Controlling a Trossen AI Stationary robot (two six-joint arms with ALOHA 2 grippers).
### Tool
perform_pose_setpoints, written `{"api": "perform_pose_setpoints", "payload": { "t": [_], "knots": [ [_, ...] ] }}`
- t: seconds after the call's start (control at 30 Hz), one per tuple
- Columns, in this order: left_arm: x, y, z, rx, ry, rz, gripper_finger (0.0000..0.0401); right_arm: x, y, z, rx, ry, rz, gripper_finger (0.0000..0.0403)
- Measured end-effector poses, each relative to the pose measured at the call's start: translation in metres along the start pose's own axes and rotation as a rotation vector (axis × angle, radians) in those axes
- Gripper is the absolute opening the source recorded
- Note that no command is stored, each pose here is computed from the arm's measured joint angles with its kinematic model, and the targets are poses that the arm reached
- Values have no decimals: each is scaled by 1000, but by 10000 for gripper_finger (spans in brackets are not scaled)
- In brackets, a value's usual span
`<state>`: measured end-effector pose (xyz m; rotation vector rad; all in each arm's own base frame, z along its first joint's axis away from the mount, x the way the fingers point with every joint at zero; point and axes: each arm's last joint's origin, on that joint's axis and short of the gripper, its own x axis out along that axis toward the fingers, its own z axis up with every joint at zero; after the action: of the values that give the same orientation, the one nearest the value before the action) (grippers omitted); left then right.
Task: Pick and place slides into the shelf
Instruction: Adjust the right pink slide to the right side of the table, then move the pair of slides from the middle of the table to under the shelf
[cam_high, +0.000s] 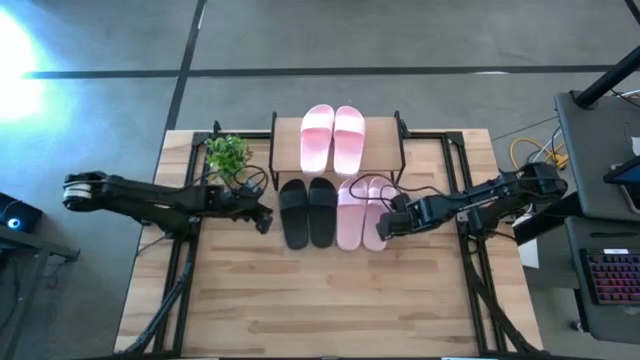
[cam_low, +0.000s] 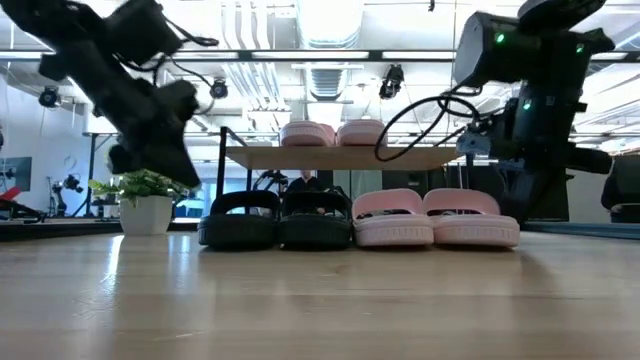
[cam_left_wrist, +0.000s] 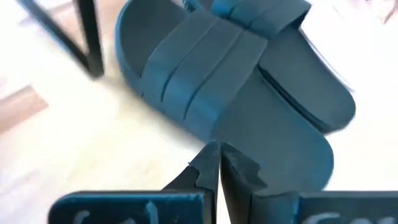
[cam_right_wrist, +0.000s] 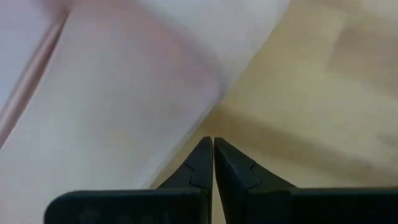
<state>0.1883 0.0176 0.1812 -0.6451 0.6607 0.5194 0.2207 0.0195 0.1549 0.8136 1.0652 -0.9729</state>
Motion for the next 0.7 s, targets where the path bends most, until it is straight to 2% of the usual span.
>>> {"api": "perform_pose_setpoints", "payload": {
  "t": [0.13, 0.27, 0.43, 0.57, 0.7],
  "knots": [
    [-16, -2, -11, -17, 46, -25, 0, -8, 8, -15, -35, 80, 56, 8],
    [-29, -18, -23, 17, 67, -152, 0, -22, 20, -37, -24, 109, 121, 8],
    [-40, -38, -36, 24, 38, -275, 0, -35, 29, -60, 52, 92, 199, 8],
    [-42, -47, -44, 33, 34, -311, 0, -35, 34, -65, 150, 50, 235, 8],
    [-40, -51, -49, 56, 52, -315, 0, -27, 44, -66, 180, 42, 278, 9]
  ]
}}
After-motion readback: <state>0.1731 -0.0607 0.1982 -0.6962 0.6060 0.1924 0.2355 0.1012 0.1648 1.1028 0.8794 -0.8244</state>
